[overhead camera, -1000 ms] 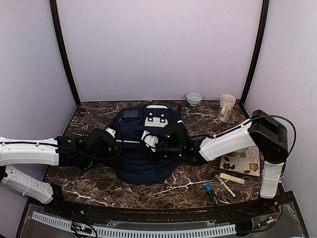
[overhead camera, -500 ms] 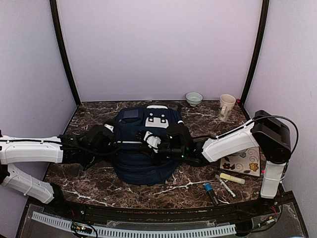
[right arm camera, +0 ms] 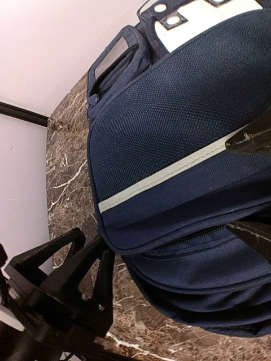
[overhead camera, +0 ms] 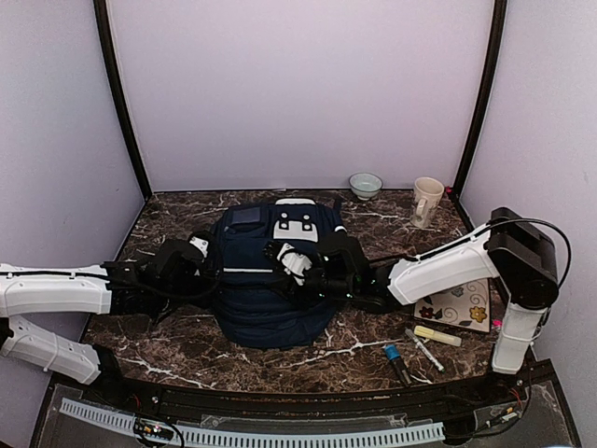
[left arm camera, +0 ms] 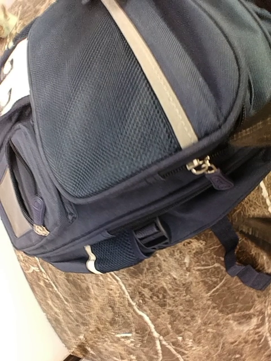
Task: Pack the student bag
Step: Unzip the upper front pocket of the student bag, then pick up the pen from the center of the board.
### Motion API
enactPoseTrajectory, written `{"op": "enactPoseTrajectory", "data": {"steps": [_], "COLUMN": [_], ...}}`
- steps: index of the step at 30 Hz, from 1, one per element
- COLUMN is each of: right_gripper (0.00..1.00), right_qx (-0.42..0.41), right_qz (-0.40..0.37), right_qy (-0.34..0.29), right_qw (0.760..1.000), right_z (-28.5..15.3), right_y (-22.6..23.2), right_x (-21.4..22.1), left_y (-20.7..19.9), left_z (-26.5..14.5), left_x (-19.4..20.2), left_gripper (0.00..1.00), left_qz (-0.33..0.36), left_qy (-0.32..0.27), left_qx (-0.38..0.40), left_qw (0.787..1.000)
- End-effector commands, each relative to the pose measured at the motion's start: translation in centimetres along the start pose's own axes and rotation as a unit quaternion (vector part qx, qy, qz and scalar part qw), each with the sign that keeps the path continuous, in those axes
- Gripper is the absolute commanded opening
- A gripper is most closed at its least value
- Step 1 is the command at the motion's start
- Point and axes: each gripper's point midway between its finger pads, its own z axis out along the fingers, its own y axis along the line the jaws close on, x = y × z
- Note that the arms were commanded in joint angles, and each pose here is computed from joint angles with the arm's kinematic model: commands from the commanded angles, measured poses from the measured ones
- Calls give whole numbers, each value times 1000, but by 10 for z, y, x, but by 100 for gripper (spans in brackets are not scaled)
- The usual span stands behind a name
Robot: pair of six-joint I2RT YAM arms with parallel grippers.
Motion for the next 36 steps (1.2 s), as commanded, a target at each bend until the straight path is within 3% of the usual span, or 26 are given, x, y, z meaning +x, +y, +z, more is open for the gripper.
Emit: {"op": "enactPoseTrajectory", "data": {"steps": [1, 6, 8, 9, 22, 32, 36], "right_gripper": [42, 50, 52, 53, 57, 63, 62], "right_qx": [87, 148, 171, 183, 225, 304, 299], "right_qz": [30, 62, 83, 92, 217, 307, 357], "right_qy": [8, 18, 38, 34, 79, 101, 129], "right_qw": [996, 987, 981, 978, 947, 896, 876], "right_z": [-25, -59, -72, -83, -157, -201, -206], "right_y": [-33, -52, -57, -61, -52, -63, -53], "right_x": [-12, -10, 6, 4, 76, 126, 142], "left_y": [-7, -11, -11, -11, -32, -46, -49], "left_z": [-7, -10, -10, -10, -6, -5, -7], "left_x": [-10, -20, -23, -25, -44, -50, -51], "left_gripper": [52, 70, 84, 87, 87, 82, 81], "left_qz": [2, 1, 2, 2, 11, 16, 19], "left_qy": [-22, -44, -48, -50, -73, -80, -80], "left_qx": [30, 41, 39, 39, 76, 109, 116], "left_qw": [999, 998, 998, 998, 994, 991, 990]}}
